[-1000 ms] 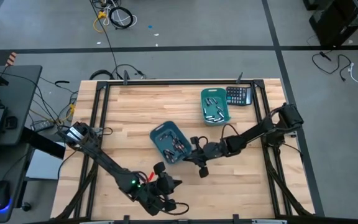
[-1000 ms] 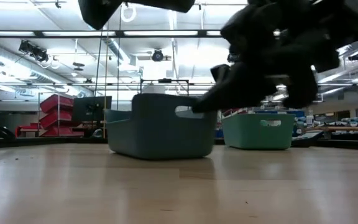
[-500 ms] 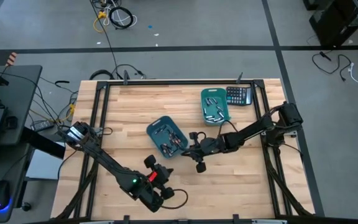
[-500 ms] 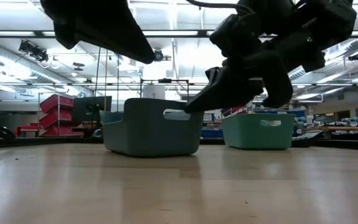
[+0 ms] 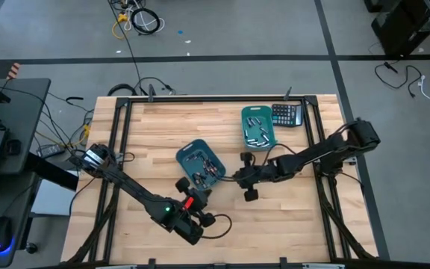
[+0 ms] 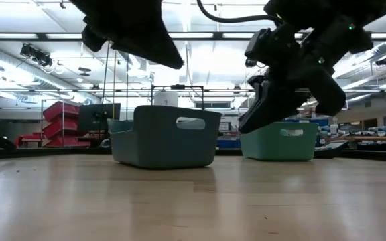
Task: Sort batteries
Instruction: Move all the bins to the top corner of the table
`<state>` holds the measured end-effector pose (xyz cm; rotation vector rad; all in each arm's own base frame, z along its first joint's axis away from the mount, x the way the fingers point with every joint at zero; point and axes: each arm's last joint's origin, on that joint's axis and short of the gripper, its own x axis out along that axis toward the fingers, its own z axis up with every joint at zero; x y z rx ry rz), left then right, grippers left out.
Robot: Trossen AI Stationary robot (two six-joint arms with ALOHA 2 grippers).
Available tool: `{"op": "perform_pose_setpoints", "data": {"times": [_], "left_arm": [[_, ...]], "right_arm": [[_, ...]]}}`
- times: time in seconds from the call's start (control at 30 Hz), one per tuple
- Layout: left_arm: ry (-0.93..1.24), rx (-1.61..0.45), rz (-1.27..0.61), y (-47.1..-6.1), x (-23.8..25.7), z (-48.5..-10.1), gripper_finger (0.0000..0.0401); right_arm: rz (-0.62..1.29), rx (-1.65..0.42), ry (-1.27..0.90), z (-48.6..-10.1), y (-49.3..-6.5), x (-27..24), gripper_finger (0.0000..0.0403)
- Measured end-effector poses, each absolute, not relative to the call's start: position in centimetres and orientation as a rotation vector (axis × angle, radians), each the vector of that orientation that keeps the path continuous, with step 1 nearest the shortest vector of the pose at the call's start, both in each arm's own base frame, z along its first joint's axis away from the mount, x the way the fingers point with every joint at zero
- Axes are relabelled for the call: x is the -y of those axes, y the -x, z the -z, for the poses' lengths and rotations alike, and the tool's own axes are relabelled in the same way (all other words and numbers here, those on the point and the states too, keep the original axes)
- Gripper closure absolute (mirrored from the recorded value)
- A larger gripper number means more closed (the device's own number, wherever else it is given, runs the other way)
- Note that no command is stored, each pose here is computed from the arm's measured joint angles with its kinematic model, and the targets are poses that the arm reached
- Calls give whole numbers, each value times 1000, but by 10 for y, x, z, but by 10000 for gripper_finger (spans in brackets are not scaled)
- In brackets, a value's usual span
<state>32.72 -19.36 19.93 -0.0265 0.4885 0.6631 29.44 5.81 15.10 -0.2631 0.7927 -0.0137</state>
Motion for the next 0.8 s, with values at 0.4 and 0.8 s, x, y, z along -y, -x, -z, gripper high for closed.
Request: {"op": "perform_pose_setpoints", "data": {"times": [0.4,0.8], "left_arm": [[14,-525,-580,-327,203,-200,401],[-18,-541,-589,-326,205,-209,401]], "right_arm": [[197,-796,252,-143,-306,-6,403],[-16,-704,174,-133,-319,-13,403]]}}
